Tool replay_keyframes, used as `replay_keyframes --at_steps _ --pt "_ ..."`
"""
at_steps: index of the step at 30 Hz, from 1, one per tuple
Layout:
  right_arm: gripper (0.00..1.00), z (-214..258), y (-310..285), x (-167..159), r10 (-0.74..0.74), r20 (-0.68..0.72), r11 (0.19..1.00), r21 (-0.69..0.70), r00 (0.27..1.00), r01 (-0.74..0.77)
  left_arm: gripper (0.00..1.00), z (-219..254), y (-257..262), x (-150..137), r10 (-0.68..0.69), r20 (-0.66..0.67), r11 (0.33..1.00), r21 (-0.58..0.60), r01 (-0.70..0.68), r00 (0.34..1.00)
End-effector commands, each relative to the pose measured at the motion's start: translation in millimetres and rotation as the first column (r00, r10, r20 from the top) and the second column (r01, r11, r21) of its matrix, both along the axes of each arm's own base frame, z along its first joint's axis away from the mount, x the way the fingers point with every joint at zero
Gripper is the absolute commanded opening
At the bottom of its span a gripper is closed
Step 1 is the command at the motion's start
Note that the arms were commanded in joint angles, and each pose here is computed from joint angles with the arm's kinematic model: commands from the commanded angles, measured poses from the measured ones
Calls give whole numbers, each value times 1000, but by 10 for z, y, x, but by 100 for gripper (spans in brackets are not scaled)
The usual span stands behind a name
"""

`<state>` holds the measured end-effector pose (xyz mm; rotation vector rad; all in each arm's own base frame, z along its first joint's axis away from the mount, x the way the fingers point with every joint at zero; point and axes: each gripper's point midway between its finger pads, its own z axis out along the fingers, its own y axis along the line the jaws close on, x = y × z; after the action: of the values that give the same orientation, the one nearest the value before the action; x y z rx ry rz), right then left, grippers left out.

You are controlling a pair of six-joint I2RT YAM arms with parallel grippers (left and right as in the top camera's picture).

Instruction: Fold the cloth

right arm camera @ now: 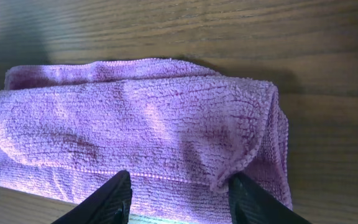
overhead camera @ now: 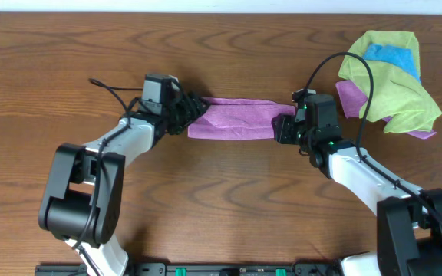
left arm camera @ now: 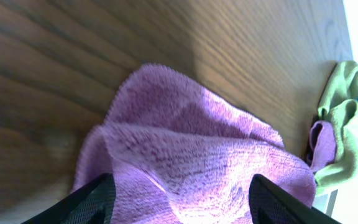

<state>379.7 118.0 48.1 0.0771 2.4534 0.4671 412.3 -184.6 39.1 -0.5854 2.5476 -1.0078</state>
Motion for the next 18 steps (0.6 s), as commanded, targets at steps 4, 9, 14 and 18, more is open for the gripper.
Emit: replay_keyframes --at_steps 4,9,14,18 --pt "49 91 95 -5 19 6 999 29 1000 -19 70 -112 -67 25 38 -21 999 40 -37 999" --pt "47 89 126 -18 27 5 999 29 1000 -28 32 -147 -57 14 36 -29 998 46 -35 999" --pt "46 68 131 -47 32 -10 999 31 999 -32 26 -126 33 51 41 -26 999 33 -40 999" --pt "45 53 127 -63 32 -19 999 29 999 -32 22 -101 101 74 42 -30 999 7 -41 999"
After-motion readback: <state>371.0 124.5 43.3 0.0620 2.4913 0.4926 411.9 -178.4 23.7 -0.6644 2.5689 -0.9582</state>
